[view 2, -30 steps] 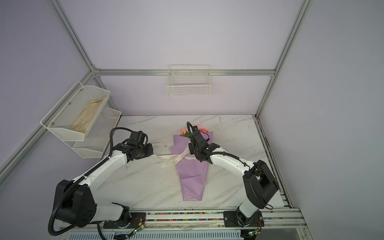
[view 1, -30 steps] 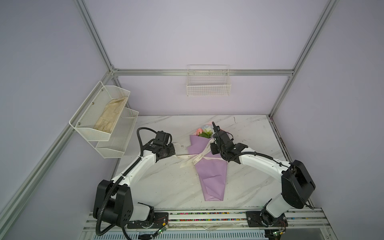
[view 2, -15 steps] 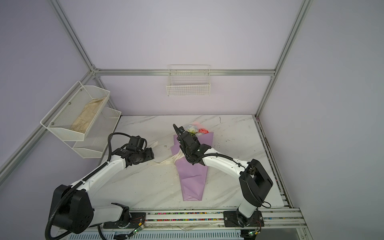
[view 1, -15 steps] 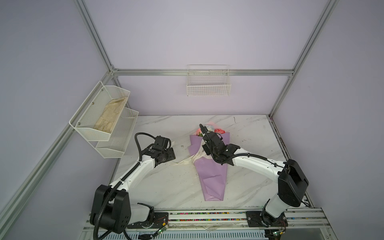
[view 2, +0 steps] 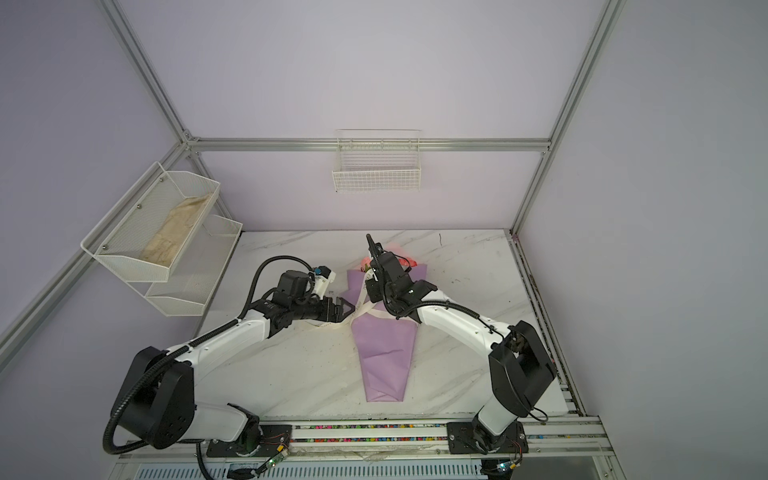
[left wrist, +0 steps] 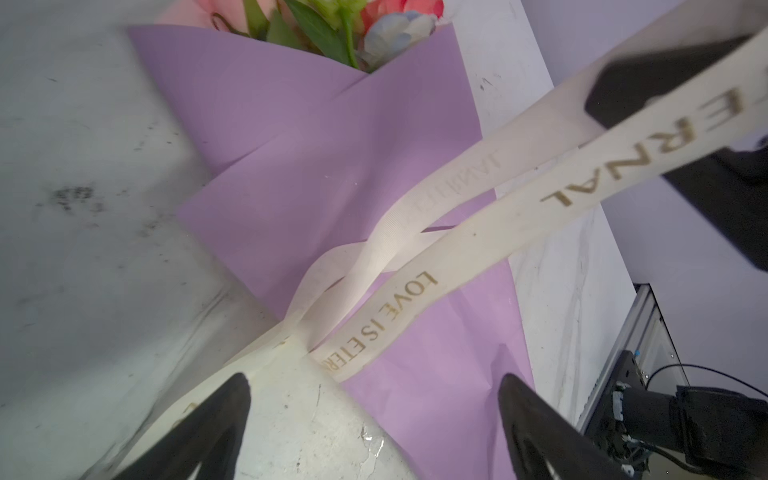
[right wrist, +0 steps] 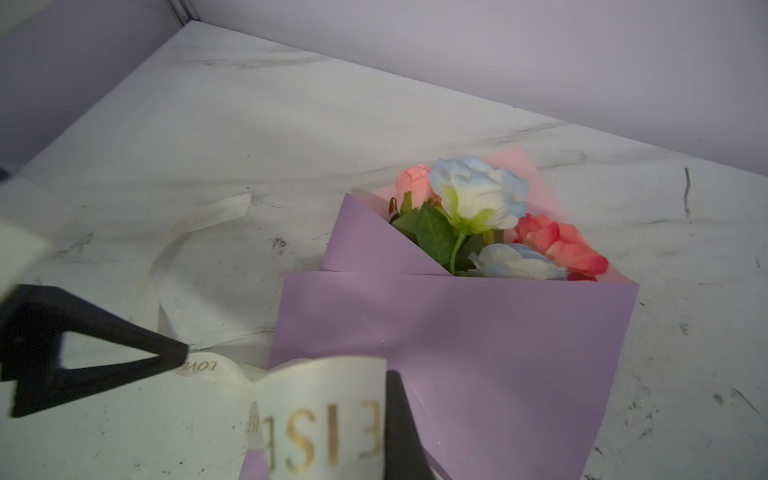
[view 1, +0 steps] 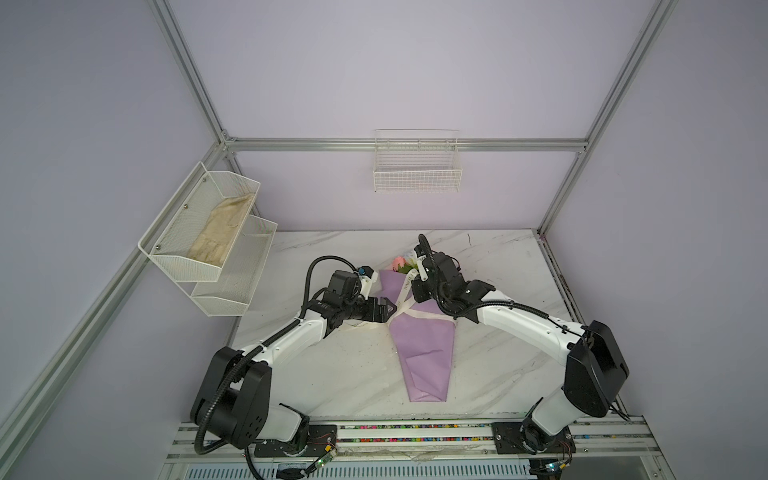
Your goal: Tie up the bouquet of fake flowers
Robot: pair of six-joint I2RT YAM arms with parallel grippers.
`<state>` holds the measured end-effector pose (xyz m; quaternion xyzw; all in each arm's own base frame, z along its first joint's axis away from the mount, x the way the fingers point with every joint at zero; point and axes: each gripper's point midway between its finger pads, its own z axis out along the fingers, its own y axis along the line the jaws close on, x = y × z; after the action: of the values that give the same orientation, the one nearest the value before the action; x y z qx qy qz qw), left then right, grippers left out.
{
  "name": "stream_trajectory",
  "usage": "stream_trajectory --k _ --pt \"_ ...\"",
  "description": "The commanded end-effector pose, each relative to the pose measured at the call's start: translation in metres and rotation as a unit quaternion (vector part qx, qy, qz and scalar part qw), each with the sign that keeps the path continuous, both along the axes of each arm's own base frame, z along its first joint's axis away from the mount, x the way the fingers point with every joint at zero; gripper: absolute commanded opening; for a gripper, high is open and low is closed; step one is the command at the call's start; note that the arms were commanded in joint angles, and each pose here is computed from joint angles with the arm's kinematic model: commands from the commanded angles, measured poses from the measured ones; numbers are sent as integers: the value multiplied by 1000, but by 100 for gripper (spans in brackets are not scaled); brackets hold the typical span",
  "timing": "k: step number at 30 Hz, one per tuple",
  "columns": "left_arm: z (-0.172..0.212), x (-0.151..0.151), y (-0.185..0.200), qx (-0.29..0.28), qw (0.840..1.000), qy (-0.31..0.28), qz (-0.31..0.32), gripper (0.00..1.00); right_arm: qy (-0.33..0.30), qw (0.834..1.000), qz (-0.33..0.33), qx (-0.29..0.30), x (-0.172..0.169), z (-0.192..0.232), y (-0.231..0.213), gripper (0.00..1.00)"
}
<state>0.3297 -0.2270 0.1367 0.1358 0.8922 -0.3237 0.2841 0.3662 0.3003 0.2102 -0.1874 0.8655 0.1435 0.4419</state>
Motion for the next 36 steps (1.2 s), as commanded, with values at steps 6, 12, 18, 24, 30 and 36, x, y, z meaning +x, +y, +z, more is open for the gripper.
stream_trajectory --k 6,12,18,24,30,36 --pt "89 39 -39 -56 985 -151 -61 92 -6 998 48 45 -14 24 16 2" --pt "92 30 -53 -79 980 -141 -111 74 -7 996 64 56 -16 25 22 2" --pt "95 26 -57 -91 979 -135 -126 35 -8 995 78 54 -19 18 25 3" --pt "99 26 -54 -86 979 -142 -117 0 -10 997 67 39 -19 1 17 8" --pt "99 23 -52 -88 979 -143 -114 0 5 996 84 42 -29 -34 18 25" --pt "96 21 -51 -87 980 -139 -114 0 8 995 83 49 -28 -61 20 40"
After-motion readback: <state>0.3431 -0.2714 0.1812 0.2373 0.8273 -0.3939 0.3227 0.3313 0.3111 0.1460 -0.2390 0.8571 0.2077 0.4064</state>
